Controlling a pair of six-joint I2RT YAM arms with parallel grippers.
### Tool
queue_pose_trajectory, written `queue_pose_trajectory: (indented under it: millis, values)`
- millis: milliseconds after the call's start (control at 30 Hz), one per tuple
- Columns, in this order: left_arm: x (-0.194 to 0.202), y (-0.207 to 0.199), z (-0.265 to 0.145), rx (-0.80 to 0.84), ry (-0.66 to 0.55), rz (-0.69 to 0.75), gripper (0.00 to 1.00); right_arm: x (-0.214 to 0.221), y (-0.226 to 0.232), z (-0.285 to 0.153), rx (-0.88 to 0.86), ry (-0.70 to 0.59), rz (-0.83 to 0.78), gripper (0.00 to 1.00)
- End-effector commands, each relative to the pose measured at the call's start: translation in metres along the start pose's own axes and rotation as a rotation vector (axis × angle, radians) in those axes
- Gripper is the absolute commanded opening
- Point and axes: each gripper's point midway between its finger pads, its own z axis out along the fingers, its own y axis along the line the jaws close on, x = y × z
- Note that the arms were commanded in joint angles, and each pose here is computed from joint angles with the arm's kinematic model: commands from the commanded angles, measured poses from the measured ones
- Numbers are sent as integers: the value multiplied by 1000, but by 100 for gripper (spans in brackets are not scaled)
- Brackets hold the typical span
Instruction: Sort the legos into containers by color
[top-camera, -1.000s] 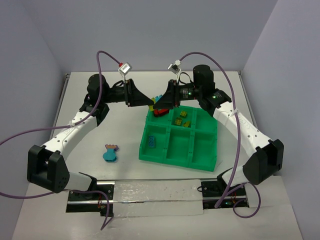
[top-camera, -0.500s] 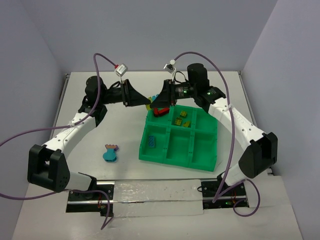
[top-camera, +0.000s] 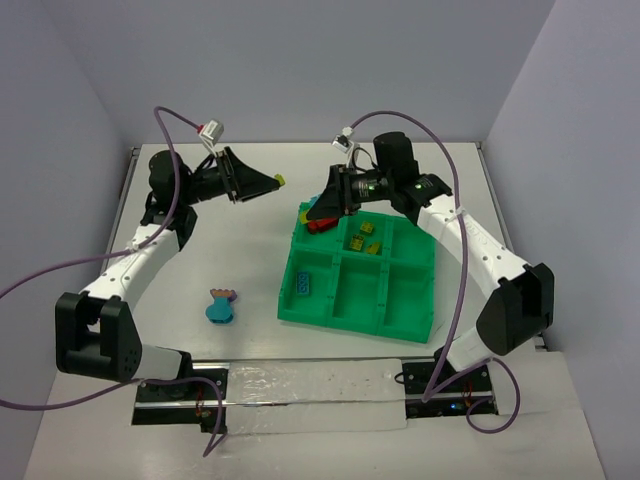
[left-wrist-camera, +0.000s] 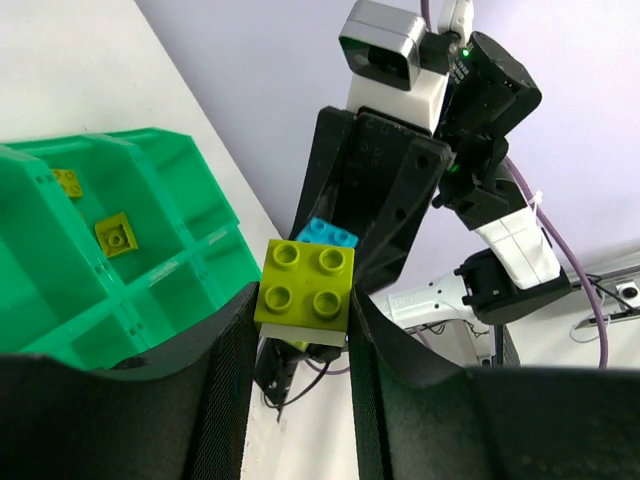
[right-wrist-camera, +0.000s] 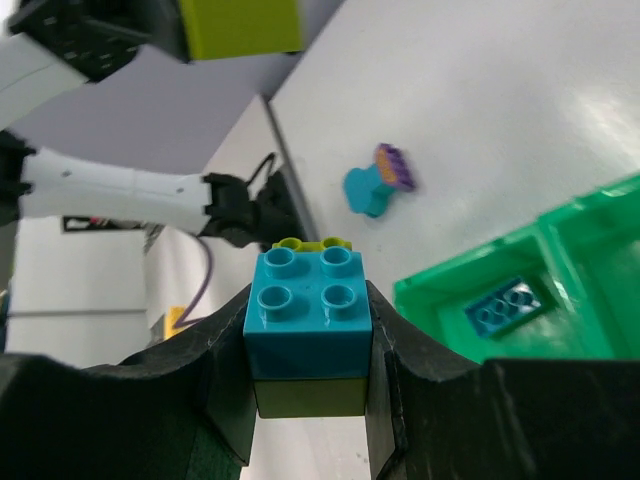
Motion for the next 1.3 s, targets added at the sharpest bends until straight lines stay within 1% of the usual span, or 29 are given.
queue_pose_trajectory:
  millis: [0,33,67,100,133,167,233,267,300,333,400,467,500,533,600,667,767,900,967,1000,1033,1067,1100,1200,1267]
  values:
    - [-9,18,8,-158,-20,86,0,-18,-38,-50,207,-153,28,0]
    - [-6,35,9,-258,4,123,0,-20,-53,-69,260,-202,56,0]
    - [-1,55,10,-355,21,101,0,-24,-50,-90,291,-265,42,0]
    - [3,60,12,-398,27,104,0,-26,-59,-107,347,-314,55,0]
    - [11,68,25,-420,40,105,0,-24,-73,-132,448,-376,79,0]
    - [15,76,29,-433,49,90,0,-26,-82,-149,525,-426,82,0]
    - [27,80,58,-461,95,110,0,-17,-116,-189,810,-535,171,0]
    - [34,87,73,-487,128,117,0,-11,-123,-205,899,-584,210,0]
    - [42,92,87,-505,160,116,0,-7,-123,-217,952,-632,224,0]
    - [49,99,104,-518,183,114,0,-4,-124,-225,985,-661,233,0]
    - [59,116,122,-535,208,84,0,0,-123,-237,1035,-706,240,0]
    - [64,116,149,-524,217,93,0,3,-119,-247,1071,-745,236,0]
    - [66,118,158,-532,225,109,0,3,-117,-251,1084,-756,229,0]
    - [73,134,162,-579,240,106,0,3,-114,-254,1091,-765,224,0]
    - [79,133,174,-590,250,121,0,4,-112,-256,1099,-772,221,0]
    - [89,146,183,-613,273,114,1,4,-111,-258,1099,-775,215,0]
    - [99,156,194,-641,291,118,12,4,-109,-257,1092,-773,207,0]
    - [113,160,197,-656,327,121,39,2,-107,-255,1080,-770,202,0]
    - [115,159,197,-660,333,128,58,2,-106,-254,1074,-768,201,0]
    - [116,157,197,-655,336,130,62,2,-106,-254,1070,-768,199,0]
    - [117,155,198,-648,342,133,69,1,-105,-253,1065,-766,199,0]
    - [118,154,197,-649,347,131,70,1,-104,-252,1057,-765,198,0]
    - [118,150,196,-645,358,131,74,0,-102,-248,1036,-758,195,0]
    - [108,130,190,-631,341,155,76,-4,-98,-242,993,-746,187,0]
    - [96,111,182,-632,315,189,76,-8,-94,-237,960,-730,175,0]
